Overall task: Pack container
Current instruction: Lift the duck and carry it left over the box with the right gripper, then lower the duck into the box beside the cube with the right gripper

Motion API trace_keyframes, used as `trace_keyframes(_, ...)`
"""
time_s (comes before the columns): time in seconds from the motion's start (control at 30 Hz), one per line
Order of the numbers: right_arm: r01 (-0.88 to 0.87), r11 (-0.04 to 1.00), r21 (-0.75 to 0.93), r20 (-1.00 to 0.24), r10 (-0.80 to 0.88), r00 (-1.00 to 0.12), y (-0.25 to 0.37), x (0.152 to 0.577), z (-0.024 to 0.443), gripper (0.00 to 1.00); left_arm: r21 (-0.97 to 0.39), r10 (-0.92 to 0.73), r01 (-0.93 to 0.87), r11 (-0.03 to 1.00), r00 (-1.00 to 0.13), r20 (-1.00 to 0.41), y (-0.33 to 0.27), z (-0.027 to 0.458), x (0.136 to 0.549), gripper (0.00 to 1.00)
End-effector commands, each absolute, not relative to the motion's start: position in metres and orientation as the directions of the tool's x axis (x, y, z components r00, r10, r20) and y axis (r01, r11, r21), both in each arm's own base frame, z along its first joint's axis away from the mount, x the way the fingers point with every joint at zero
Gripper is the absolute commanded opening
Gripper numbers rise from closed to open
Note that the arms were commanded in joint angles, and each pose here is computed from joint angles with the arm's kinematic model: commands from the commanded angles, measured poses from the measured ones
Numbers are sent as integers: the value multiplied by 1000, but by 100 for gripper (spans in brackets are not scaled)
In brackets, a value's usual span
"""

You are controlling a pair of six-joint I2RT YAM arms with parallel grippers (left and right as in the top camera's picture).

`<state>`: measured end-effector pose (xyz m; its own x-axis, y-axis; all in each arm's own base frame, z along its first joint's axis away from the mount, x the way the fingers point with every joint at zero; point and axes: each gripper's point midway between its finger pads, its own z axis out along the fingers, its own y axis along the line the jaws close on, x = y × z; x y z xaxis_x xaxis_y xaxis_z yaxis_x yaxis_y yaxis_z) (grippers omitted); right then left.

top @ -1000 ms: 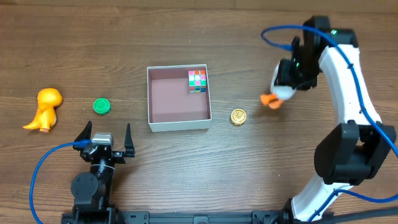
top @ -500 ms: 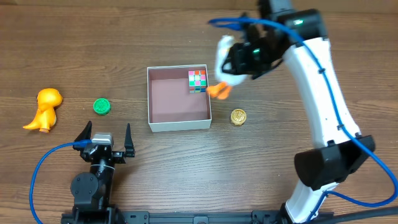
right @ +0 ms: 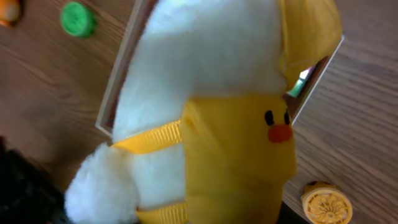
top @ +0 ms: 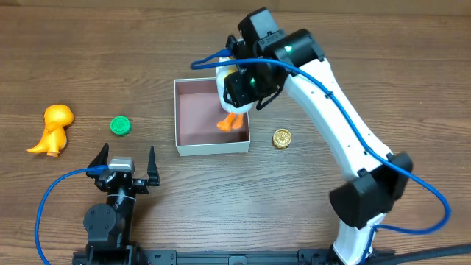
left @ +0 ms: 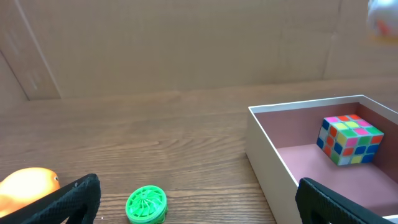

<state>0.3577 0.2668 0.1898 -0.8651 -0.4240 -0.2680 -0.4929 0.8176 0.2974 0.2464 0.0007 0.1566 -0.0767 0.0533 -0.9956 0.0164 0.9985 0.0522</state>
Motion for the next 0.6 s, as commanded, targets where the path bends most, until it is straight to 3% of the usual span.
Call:
trace_keyframes(0.0,-476,832,284,-203,-433,-878,267,363,158,44,66,68,27,997,-77,-995,0,156,246,100)
trace_keyframes(0.57,-468,854,228,-186,-433,-882,259,369,146,45,66,68,27,997,-77,-995,0,156,246,100)
